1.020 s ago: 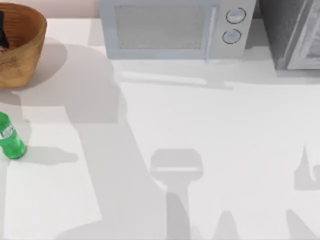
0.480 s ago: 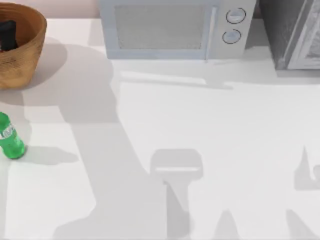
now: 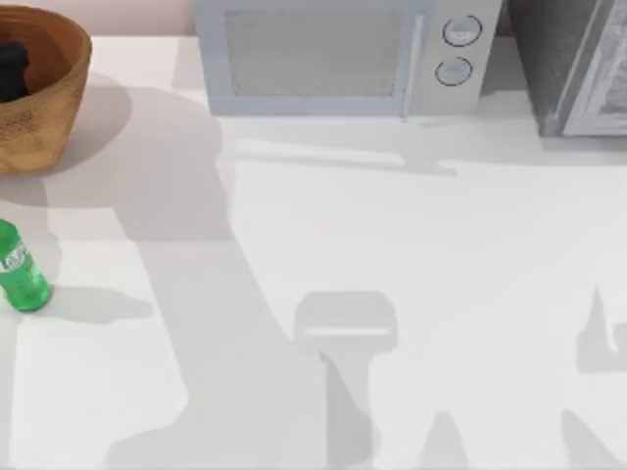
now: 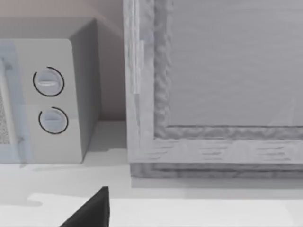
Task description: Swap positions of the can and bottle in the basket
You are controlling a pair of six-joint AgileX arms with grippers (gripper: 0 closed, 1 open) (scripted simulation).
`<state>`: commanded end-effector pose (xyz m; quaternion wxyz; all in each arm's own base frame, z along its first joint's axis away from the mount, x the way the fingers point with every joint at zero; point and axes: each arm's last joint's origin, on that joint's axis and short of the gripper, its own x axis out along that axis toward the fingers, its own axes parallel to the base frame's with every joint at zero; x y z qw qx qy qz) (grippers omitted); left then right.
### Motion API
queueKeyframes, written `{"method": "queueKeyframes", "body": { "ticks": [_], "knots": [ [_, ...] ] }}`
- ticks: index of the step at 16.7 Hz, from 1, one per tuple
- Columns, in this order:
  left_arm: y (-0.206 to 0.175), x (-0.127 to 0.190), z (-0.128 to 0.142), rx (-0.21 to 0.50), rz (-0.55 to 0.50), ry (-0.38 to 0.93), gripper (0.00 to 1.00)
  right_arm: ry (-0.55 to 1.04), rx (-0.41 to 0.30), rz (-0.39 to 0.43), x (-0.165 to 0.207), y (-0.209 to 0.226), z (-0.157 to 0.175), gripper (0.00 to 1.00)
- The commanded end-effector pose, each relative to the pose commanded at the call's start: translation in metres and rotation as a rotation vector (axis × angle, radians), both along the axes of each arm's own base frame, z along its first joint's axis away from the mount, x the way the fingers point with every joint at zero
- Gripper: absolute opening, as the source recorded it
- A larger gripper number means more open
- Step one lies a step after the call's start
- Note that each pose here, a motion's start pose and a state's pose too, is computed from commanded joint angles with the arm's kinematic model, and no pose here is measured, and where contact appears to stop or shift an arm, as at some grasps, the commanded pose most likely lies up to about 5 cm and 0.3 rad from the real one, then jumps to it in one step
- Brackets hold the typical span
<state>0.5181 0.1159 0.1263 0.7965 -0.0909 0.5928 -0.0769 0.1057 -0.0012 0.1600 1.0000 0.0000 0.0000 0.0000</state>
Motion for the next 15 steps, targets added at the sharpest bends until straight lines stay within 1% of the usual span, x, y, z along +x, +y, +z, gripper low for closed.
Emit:
{"method": "queueKeyframes", "body": {
  "ticks": [8,9,15],
  "knots": [
    [0.0000,0.0000,0.0000,0.000,0.000,0.000,0.02,0.000,0.000,0.000,0.0000,0.0000,0.0000,1.00],
    [0.0000,0.0000,0.0000,0.000,0.000,0.000,0.00,0.000,0.000,0.000,0.0000,0.0000,0.0000,1.00],
    [0.0000,0.0000,0.0000,0.000,0.000,0.000,0.00,0.000,0.000,0.000,0.0000,0.0000,0.0000,1.00]
  ]
}}
